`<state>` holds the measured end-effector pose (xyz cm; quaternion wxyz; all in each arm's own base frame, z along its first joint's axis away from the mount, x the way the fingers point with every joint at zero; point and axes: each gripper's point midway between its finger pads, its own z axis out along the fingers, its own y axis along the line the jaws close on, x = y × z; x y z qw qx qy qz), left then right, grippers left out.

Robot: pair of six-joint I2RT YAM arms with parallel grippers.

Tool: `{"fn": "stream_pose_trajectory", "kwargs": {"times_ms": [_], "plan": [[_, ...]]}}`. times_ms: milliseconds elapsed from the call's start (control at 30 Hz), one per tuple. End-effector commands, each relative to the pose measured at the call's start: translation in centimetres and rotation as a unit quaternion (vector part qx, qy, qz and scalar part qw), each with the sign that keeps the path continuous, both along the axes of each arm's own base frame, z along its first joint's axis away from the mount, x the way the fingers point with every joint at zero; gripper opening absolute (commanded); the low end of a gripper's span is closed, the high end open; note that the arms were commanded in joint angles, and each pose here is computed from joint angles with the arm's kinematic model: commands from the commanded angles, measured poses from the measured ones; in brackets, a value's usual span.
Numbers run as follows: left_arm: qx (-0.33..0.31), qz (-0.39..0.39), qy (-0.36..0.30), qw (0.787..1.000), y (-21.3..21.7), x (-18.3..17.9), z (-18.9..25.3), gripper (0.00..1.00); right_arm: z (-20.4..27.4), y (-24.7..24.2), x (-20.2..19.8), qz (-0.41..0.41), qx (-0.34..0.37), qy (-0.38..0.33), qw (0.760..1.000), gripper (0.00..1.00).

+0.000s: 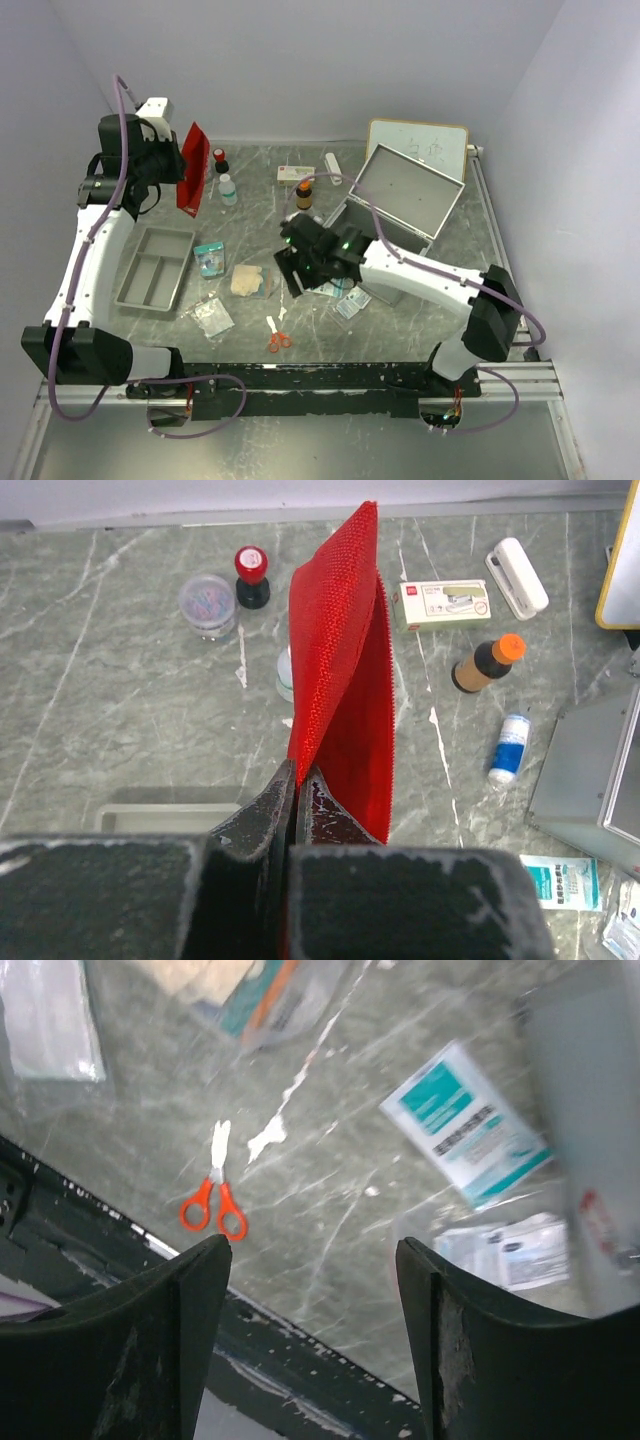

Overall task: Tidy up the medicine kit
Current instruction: Pick up the scissors from the center of the board.

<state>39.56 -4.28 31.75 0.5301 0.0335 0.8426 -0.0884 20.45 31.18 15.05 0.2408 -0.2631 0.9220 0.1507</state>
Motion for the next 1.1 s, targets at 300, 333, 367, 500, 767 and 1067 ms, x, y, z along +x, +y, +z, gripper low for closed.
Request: {"fn": "stream_pose_trajectory", "kwargs": {"times_ms": [300, 333, 367, 500, 767, 1067], "plan": [[-0.014, -0.015, -0.007, 1.000, -0.7, -2.1, 1.2, 0.07, -5.2, 5.9, -8.7, -0.014, -0.019, 0.031, 0.999, 0.59], [-0.015, -0.015, -0.006, 1.000, -0.7, -2.1, 1.2, 0.07, -5.5, 5.8, -8.8, -0.022, -0.020, 0.032, 0.999, 0.58], [-0.016, -0.015, -0.005, 1.000, -0.8, -2.1, 1.2, 0.07, -5.8, 5.9, -8.9, -0.029, -0.018, 0.036, 0.999, 0.56], [-0.021, -0.019, 0.001, 1.000, -1.0, -2.3, 0.9, 0.07, -7.3, 6.1, -9.3, -0.052, -0.021, 0.057, 0.997, 0.51], [-0.029, -0.030, 0.007, 0.999, -1.5, -2.4, 0.6, 0.07, -9.8, 7.4, -9.7, -0.067, -0.038, 0.071, 0.995, 0.47], [-0.031, -0.047, 0.008, 0.998, -2.0, -2.3, 0.5, 0.07, -10.9, 7.7, -10.9, -0.071, -0.044, 0.085, 0.993, 0.40]]}}
